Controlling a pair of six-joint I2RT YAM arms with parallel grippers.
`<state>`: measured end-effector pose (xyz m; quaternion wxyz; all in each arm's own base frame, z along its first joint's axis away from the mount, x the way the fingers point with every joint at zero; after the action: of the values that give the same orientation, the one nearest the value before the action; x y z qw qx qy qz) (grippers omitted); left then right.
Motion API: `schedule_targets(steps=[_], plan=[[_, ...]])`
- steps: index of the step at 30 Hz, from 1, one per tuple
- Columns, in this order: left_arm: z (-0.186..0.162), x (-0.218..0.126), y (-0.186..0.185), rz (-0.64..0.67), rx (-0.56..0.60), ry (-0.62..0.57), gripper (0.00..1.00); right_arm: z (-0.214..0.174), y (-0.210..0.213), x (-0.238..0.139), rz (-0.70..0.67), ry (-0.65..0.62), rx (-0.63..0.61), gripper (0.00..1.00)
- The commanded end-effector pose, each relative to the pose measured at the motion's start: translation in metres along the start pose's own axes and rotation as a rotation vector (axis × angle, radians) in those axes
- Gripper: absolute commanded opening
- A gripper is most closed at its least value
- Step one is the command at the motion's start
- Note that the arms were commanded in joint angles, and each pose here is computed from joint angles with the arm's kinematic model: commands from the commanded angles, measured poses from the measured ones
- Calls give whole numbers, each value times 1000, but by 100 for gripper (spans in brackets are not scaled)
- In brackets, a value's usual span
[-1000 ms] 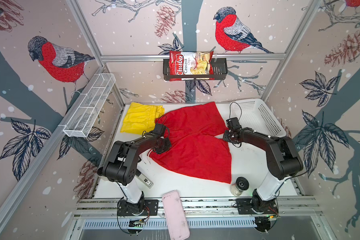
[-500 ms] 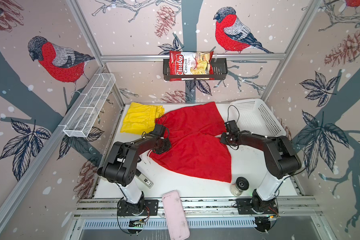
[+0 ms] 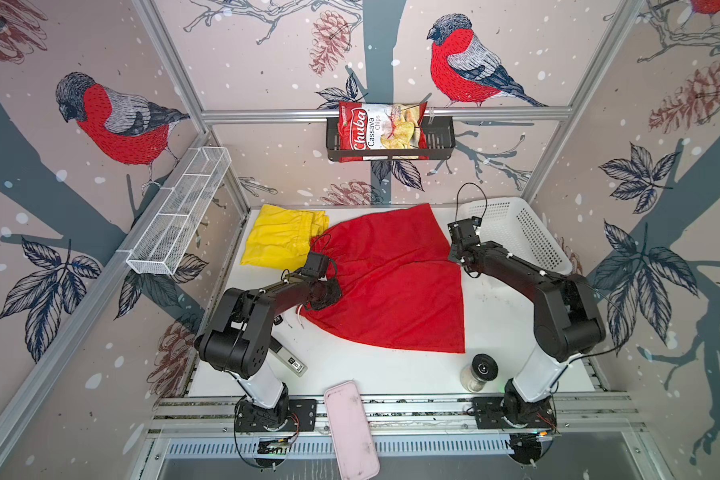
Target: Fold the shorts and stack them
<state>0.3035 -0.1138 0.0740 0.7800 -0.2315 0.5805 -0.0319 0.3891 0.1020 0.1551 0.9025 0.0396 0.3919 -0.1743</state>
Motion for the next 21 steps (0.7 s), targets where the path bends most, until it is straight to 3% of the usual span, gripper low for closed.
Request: schedule_targets(steps=[1,6,8,13,17,21], plan=[[-24,5,14,47,-53,127,11,-2,-2,-5,-113,-39,-69,16],[-9,-5,-9,-72,-53,82,45,10,18,-37,-7,-100,-47,28],[0,-16,-17,-90,-37,46,53,9,32,-52,84,-119,-45,28],[30,-53,-44,-125,32,-79,57,-29,60,-67,398,-50,10,33],[33,-54,-54,-192,53,-57,56,-66,62,-66,431,29,-8,32],[30,-46,-45,-133,47,-47,57,-102,55,-70,425,78,-32,34]])
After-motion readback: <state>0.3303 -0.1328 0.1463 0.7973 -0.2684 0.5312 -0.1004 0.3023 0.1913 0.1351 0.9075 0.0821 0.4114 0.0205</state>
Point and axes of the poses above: each gripper's point midway between its finger pads, its own x axis out along the fingers, its own y axis along the line the jaws close on, z = x × y, the point moved 7 cm from there along -x, back along the fingers, and after that the axes turned 3 degrees about x, right-handed, at the moved point
